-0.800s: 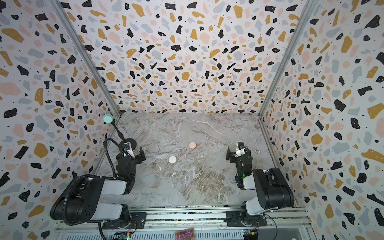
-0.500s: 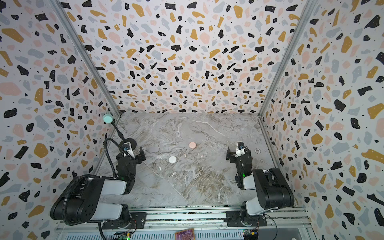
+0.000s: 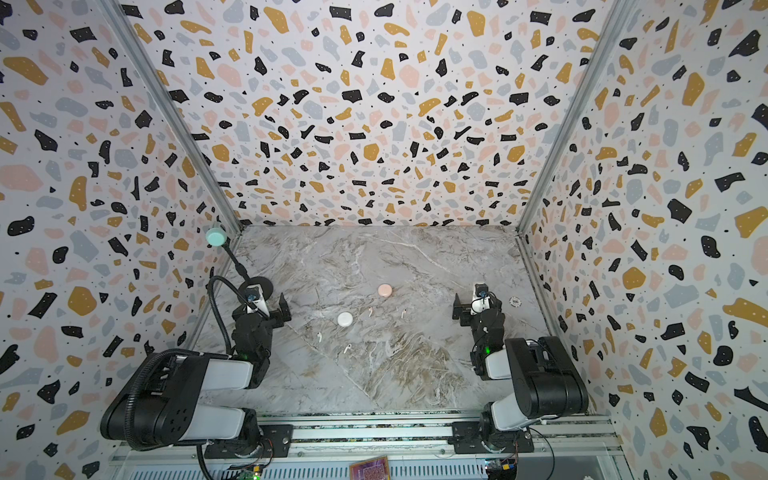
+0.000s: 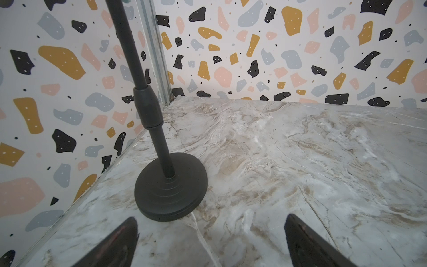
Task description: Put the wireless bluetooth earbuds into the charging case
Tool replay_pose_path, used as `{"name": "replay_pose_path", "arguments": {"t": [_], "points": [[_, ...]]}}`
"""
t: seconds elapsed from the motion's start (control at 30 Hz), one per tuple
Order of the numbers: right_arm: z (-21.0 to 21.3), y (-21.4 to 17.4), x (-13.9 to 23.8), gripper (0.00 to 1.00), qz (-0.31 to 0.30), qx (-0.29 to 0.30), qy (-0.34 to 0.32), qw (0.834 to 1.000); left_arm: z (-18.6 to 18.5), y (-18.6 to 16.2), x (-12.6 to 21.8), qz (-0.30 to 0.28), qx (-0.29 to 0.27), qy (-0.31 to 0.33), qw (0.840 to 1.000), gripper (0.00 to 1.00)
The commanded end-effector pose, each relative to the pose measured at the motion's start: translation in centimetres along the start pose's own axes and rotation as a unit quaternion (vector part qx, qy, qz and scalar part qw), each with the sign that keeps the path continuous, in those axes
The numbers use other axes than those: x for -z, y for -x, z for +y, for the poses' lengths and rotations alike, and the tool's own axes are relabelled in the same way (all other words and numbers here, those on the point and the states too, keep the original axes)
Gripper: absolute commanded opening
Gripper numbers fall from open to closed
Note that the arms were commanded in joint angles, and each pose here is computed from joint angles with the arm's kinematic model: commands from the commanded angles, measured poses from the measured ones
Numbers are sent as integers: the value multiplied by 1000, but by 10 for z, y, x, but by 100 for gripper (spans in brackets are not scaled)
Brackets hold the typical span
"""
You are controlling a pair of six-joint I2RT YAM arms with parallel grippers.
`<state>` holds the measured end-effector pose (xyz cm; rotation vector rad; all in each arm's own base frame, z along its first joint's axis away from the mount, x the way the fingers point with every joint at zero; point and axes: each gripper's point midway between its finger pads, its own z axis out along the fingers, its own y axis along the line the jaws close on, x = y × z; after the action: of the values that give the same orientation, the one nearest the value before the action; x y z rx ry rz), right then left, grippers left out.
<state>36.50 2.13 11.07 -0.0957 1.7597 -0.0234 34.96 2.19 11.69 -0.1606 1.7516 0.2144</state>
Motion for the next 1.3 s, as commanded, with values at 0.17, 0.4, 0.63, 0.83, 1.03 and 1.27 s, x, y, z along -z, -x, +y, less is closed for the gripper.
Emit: {"name": "replay_pose_path", "arguments": {"t": [0.17,0.4,0.63,0.83,1.03,1.27], "points": [[0,11,-3,99,-14,4,1,1000,1,16,1,-32,6,0,999,100],[-1,12,-4,99,-15,4,0,1000,1,16,2,-32,6,0,999,100],[-1,12,-4,99,-15,3,0,1000,1,16,1,-32,6,0,999,100],[-7,23,2,99,-28,4,-30,999,0,32,-1,-44,13,-1,999,100],[2,128,32,99,-93,-17,-79,992,22,111,22,-97,133,31,986,100],[-17,174,51,99,-48,-280,-57,957,17,168,48,-64,304,-15,950,100]]}}
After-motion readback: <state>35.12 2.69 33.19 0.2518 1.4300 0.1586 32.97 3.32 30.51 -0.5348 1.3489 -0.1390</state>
